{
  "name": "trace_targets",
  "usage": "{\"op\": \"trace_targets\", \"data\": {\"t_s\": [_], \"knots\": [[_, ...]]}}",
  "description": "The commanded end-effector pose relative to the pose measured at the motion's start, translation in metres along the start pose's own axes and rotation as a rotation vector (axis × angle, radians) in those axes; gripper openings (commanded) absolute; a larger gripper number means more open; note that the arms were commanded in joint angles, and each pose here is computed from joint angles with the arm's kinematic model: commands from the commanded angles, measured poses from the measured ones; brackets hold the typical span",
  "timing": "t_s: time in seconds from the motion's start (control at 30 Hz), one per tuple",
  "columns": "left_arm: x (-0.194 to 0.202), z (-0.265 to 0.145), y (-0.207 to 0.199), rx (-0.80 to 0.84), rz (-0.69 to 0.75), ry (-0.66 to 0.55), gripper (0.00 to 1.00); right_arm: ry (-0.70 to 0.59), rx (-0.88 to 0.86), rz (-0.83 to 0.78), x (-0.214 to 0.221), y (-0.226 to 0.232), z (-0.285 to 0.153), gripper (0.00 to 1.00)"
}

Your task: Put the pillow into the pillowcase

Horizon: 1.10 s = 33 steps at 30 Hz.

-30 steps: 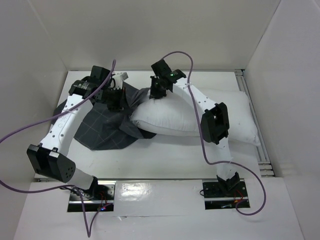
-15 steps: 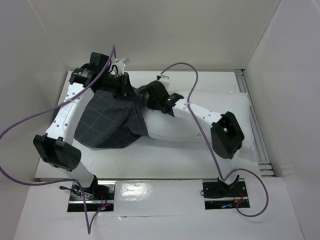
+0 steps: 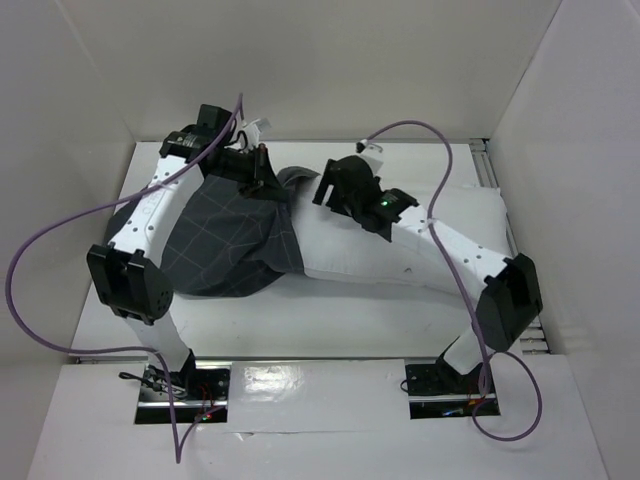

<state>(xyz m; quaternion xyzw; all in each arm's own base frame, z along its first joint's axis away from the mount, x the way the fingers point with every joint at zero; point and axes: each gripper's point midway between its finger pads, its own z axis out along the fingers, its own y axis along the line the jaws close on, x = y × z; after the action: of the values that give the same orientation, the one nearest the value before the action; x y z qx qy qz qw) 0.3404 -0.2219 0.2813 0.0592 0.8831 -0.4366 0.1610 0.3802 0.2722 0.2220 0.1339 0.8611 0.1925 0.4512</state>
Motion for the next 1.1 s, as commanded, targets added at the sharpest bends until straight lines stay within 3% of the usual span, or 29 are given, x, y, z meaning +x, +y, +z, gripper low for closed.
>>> {"op": "trace_targets", "data": {"t_s": [0.0, 0.03, 0.07, 0.13, 0.17, 0.23, 0.47, 0.8, 0.93, 1.07], "knots": [[-0.005, 0.016, -0.002, -0.081, 0.095, -0.005, 0.01, -0.043, 0.261, -0.033, -0.035, -0.066, -0.029, 0.84], [-0.007, 0.021, 0.013, -0.196, 0.117, -0.012, 0.08, -0.011, 0.330, -0.055, -0.034, -0.084, -0.036, 0.86], [-0.004, 0.028, 0.001, -0.231, 0.173, 0.000, 0.19, -0.004, 0.357, -0.066, -0.040, -0.093, -0.040, 0.88], [0.008, 0.039, 0.017, -0.345, 0.198, 0.079, 0.48, 0.020, 0.449, -0.089, -0.057, -0.124, -0.047, 0.91], [0.004, 0.036, 0.022, -0.416, 0.219, 0.055, 0.72, 0.022, 0.490, -0.098, -0.062, -0.136, -0.048, 0.91], [0.000, 0.034, 0.019, -0.436, 0.213, 0.029, 0.84, 0.031, 0.564, -0.115, -0.071, -0.162, -0.054, 0.93], [-0.045, 0.024, 0.022, -0.532, 0.220, -0.135, 0.87, 0.035, 0.676, -0.073, -0.082, -0.216, -0.068, 0.95], [-0.067, 0.067, 0.042, -0.680, 0.254, -0.168, 0.88, 0.091, 0.723, 0.010, -0.076, -0.268, -0.083, 0.99], [-0.071, 0.078, 0.033, -0.690, 0.291, -0.199, 0.87, 0.146, 0.738, 0.003, -0.057, -0.280, -0.080, 0.99], [-0.067, 0.097, 0.057, -0.752, 0.309, -0.149, 0.83, 0.194, 0.720, 0.017, -0.032, -0.286, -0.070, 0.96]]}}
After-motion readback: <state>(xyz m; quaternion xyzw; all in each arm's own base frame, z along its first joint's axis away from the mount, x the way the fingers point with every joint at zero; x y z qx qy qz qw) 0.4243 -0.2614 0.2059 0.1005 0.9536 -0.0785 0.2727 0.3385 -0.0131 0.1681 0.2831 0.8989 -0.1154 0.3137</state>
